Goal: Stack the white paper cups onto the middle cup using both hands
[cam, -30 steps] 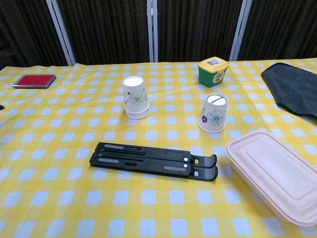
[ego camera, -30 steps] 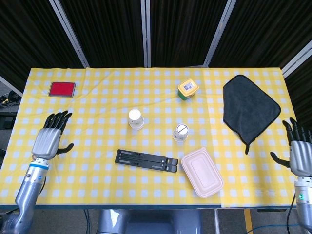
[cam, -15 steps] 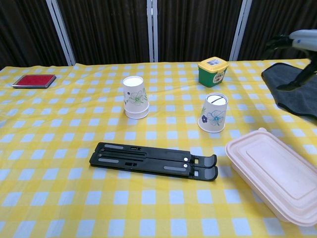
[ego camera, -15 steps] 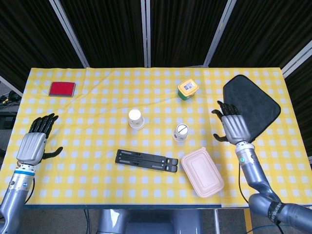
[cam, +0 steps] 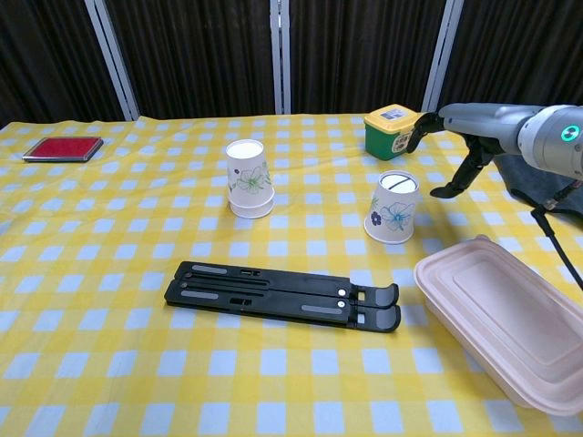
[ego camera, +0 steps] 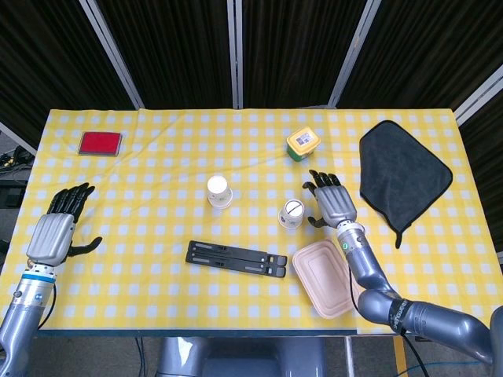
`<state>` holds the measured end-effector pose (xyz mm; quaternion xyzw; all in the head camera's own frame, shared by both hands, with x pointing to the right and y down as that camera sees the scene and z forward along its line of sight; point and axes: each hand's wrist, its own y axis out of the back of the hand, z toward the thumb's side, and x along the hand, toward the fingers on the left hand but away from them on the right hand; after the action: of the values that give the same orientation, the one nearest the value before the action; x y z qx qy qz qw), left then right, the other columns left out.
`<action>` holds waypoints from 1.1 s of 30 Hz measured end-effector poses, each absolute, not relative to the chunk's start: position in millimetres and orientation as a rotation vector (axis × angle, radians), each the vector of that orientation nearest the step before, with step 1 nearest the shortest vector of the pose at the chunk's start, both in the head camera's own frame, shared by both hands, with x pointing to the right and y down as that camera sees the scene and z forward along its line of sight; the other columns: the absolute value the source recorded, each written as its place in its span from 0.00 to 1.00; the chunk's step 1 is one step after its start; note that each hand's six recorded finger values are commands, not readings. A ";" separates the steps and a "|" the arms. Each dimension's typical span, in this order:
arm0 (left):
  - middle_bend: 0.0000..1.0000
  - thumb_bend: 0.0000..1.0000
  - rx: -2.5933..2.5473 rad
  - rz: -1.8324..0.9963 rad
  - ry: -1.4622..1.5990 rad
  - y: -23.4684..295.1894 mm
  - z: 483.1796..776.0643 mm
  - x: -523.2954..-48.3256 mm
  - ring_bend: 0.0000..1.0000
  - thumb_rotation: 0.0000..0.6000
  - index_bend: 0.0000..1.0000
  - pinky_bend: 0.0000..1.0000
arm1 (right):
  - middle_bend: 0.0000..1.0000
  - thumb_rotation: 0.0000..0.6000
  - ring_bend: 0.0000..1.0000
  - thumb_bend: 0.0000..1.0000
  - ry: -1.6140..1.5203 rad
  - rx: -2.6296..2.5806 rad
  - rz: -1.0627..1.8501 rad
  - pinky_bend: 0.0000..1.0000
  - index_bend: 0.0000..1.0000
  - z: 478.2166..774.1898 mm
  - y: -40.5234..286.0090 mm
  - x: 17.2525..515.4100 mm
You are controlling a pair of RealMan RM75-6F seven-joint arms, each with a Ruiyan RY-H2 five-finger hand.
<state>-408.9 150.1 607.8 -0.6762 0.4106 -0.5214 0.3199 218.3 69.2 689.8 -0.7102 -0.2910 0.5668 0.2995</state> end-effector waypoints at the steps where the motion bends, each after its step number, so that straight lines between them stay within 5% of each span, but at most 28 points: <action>1: 0.00 0.24 -1.778 -1.370 1.079 150.2 607.9 -408.8 0.00 1.00 0.00 0.00 | 0.00 1.00 0.00 0.18 -0.772 -1.888 1.505 0.05 0.25 690.5 69.7 217.5; 20: 0.00 0.24 -1.800 -1.356 1.087 151.4 606.5 -406.9 0.00 1.00 0.00 0.00 | 0.00 1.00 0.00 0.27 -0.735 -1.944 1.485 0.05 0.28 700.9 76.3 194.2; 33: 0.00 0.24 -1.810 -1.349 1.104 150.3 605.5 -409.0 0.00 1.00 0.00 0.00 | 0.05 1.00 0.00 0.35 -0.741 -1.945 1.468 0.08 0.40 704.4 77.3 183.9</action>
<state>-409.0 150.3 605.5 -0.6849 0.4180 -0.5104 0.3093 183.9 77.3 704.4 -0.7301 -0.2782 0.5512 0.2928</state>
